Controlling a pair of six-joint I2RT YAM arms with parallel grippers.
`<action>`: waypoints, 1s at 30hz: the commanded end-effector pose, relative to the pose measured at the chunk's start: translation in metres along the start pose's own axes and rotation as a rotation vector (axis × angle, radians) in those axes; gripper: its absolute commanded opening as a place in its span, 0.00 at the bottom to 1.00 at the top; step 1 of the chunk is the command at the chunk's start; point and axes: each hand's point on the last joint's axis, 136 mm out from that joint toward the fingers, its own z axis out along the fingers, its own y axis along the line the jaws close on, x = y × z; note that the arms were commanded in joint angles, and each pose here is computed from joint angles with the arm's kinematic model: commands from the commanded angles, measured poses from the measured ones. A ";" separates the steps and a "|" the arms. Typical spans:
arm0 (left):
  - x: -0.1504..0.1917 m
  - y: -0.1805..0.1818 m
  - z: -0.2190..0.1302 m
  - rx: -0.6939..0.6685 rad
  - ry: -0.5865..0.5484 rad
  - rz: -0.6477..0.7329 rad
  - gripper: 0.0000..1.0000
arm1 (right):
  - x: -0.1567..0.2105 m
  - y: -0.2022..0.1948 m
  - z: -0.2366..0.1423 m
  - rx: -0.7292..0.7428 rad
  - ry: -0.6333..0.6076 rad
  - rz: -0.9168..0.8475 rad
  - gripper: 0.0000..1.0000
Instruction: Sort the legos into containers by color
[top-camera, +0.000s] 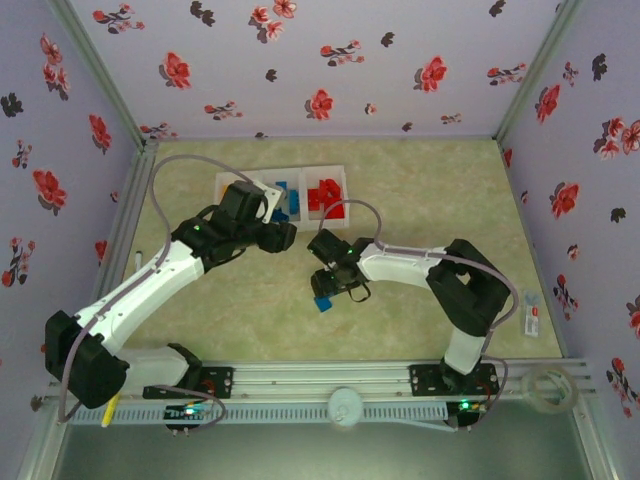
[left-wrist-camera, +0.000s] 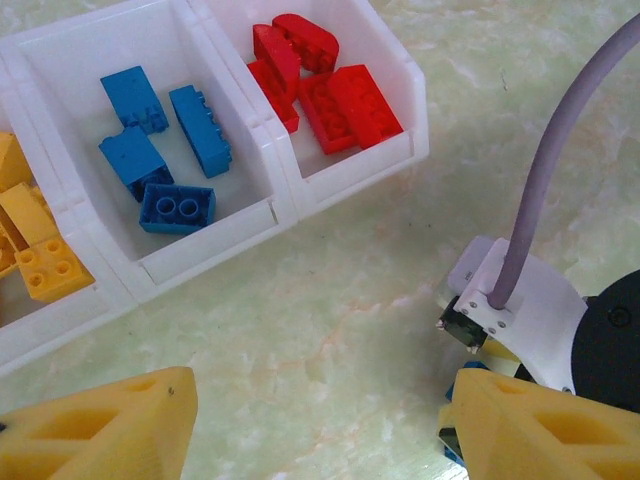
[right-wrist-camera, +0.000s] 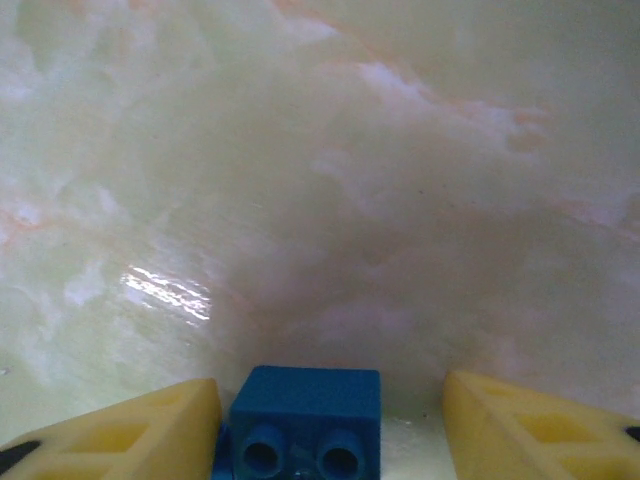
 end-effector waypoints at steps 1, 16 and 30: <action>0.001 0.000 -0.003 0.013 -0.011 0.023 0.69 | -0.002 -0.002 -0.001 0.047 0.003 0.002 0.57; 0.005 0.001 -0.006 0.014 -0.017 0.012 0.69 | -0.015 -0.004 -0.008 0.086 -0.020 -0.032 0.35; 0.007 0.006 -0.019 -0.008 -0.039 -0.006 0.69 | -0.150 0.007 -0.058 -0.005 -0.305 -0.024 0.35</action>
